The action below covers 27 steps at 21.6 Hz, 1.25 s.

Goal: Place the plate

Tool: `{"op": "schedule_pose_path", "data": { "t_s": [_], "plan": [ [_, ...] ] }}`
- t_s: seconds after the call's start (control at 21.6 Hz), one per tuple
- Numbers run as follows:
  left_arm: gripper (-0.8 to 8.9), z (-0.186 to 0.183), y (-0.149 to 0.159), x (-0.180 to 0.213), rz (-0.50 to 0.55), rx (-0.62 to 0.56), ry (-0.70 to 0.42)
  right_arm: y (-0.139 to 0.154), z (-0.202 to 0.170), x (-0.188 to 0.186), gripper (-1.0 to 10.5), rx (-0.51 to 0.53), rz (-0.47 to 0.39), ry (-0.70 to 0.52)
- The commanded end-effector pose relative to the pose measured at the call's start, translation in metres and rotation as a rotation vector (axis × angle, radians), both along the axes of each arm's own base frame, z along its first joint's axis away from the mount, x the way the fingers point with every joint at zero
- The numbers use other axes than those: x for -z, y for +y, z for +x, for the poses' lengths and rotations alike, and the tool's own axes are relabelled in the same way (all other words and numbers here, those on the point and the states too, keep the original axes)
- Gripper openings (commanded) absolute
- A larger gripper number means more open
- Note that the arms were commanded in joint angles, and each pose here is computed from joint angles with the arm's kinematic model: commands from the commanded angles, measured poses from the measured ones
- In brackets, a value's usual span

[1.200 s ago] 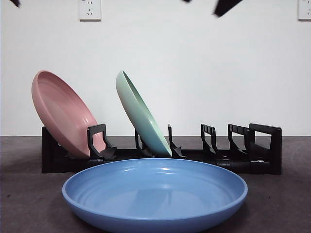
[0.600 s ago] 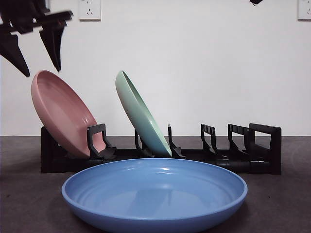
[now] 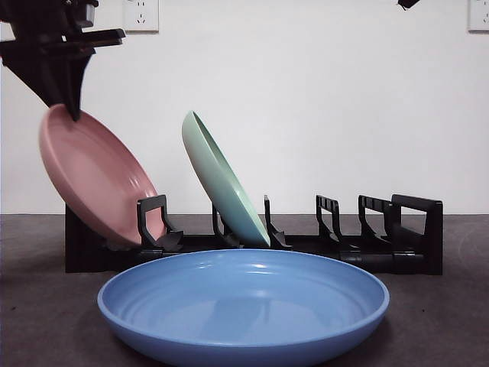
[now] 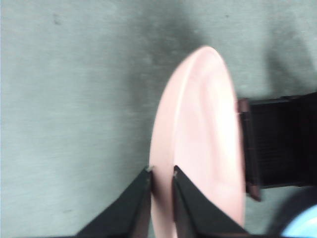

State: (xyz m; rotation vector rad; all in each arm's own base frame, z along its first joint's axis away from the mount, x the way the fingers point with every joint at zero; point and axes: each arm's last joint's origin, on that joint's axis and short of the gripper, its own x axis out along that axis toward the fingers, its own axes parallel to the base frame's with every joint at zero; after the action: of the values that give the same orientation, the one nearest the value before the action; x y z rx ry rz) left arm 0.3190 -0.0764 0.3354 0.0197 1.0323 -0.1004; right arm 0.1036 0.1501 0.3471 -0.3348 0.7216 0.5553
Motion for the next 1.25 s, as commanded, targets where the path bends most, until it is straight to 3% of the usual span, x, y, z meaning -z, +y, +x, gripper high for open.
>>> {"op": "schedule_pose_path", "data": {
  "t_s": [0.05,0.28,0.46,0.93,1.25],
  "plan": [
    [0.16,0.004,-0.003,-0.017,0.029,0.015,-0.059,0.002,-0.001,-0.004,3.2,0.005,0.018,-0.002],
    [0.16,-0.004,0.003,-0.045,0.162,-0.012,-0.086,0.001,-0.001,-0.003,3.2,0.005,0.003,0.006],
    [0.16,-0.015,0.007,-0.064,0.183,-0.007,-0.077,0.000,-0.001,-0.003,3.2,0.027,-0.016,-0.011],
    [0.16,-0.054,0.026,-0.084,0.191,-0.033,-0.047,-0.007,-0.002,0.001,3.2,0.088,-0.126,-0.034],
    [0.15,-0.091,0.036,-0.087,0.119,-0.048,-0.090,-0.013,-0.003,-0.008,3.1,0.130,-0.062,-0.097]
  ]
}}
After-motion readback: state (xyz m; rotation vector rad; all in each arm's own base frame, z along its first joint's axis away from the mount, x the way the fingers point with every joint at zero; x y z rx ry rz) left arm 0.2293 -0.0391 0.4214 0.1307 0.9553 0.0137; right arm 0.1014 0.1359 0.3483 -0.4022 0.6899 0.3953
